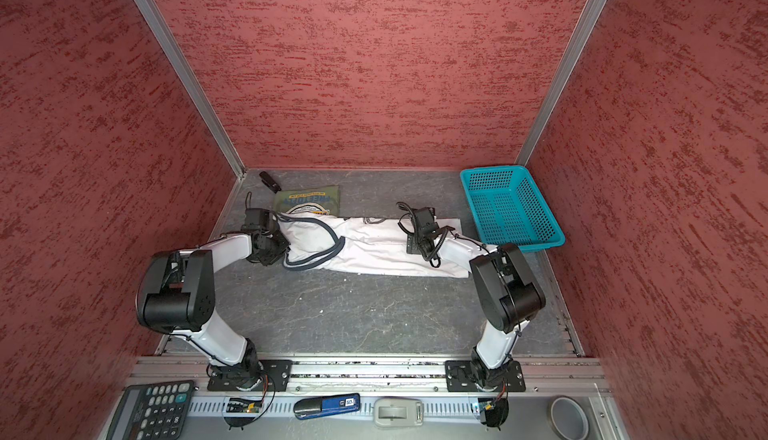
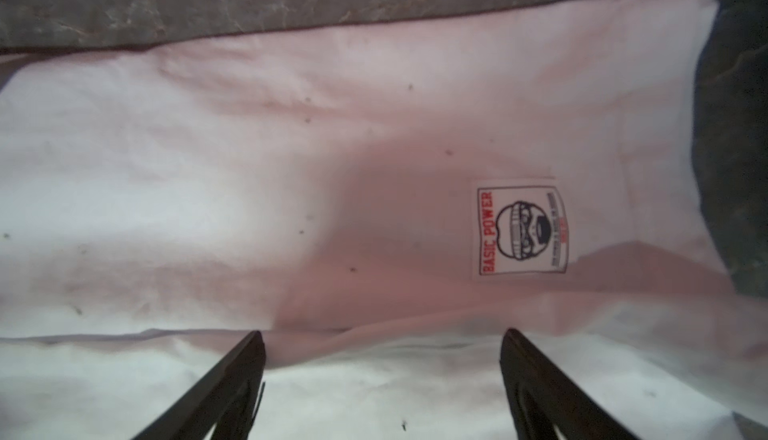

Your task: Fold and stack the tank tops

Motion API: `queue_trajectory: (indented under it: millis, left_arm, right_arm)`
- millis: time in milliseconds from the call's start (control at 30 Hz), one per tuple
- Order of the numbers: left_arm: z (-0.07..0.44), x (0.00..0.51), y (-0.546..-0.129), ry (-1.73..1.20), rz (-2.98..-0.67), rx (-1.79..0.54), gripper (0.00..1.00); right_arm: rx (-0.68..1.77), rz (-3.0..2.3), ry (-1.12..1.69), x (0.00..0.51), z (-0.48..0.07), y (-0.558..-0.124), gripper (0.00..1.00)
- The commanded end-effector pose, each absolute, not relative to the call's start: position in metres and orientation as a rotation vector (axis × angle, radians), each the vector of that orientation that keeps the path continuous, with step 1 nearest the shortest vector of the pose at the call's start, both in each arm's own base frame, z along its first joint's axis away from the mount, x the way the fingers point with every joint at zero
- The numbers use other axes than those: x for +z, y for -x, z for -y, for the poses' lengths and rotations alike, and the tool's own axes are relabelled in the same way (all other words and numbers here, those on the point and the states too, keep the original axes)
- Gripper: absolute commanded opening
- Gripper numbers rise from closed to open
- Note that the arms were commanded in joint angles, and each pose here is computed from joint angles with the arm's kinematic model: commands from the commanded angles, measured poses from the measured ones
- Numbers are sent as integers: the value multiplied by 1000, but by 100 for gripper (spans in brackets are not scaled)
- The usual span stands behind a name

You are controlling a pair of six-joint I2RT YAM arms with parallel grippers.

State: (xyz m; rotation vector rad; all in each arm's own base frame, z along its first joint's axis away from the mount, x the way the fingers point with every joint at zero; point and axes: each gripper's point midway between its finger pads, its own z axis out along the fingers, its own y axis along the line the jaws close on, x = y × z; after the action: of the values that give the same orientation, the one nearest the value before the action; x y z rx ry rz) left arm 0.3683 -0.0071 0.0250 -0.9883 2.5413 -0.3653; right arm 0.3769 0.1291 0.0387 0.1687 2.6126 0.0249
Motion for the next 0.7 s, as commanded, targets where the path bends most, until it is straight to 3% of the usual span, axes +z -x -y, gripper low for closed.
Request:
queue_trajectory:
  millis: [0, 167, 333, 667]
  left_arm:
    - [14, 50, -374, 948, -2483, -406, 3]
    - [29, 105, -390, 822, -2412, -406, 0]
    - [61, 147, -433, 664, -2405, -450, 0]
    - [175, 235, -529, 325, -2353, -604, 0]
  right_arm:
    - [-65, -2620, -277, 34, -113, -367, 90]
    - [-61, -2688, -406, 14, -101, -345, 87]
    - [31, -2774, -461, -6, -107, -306, 83]
    - [103, -2906, -432, -21, -140, -228, 82]
